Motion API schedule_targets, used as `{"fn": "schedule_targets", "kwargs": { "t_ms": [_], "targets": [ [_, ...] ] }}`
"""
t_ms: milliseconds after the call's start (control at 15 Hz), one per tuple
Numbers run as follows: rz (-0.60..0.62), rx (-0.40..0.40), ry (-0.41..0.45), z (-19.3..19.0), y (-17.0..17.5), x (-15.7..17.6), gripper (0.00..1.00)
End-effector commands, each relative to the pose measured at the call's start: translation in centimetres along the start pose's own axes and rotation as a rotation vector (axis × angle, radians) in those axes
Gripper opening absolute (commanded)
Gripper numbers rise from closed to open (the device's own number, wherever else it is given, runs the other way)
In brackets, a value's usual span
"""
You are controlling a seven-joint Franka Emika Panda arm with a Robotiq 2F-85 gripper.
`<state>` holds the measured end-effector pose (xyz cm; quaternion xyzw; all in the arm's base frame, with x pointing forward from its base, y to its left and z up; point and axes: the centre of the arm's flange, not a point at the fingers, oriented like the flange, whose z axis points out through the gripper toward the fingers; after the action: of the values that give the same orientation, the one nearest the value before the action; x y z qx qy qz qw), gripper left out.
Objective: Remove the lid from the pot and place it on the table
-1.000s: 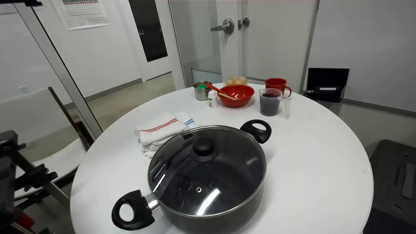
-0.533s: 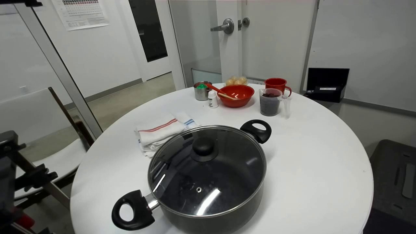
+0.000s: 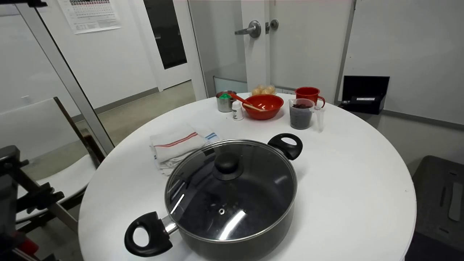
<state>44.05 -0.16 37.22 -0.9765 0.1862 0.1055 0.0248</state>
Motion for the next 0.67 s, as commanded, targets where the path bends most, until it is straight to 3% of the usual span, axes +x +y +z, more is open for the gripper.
{"fn": "schedule_targets", "kwargs": {
  "t_ms": [0,600],
  "targets": [
    [0.024,0.070,-0.053,2.4,1.5,4.9,1.00],
    [0.212,0.088,-0.166,9.4,6.6,11.8,1.00]
  ]
}}
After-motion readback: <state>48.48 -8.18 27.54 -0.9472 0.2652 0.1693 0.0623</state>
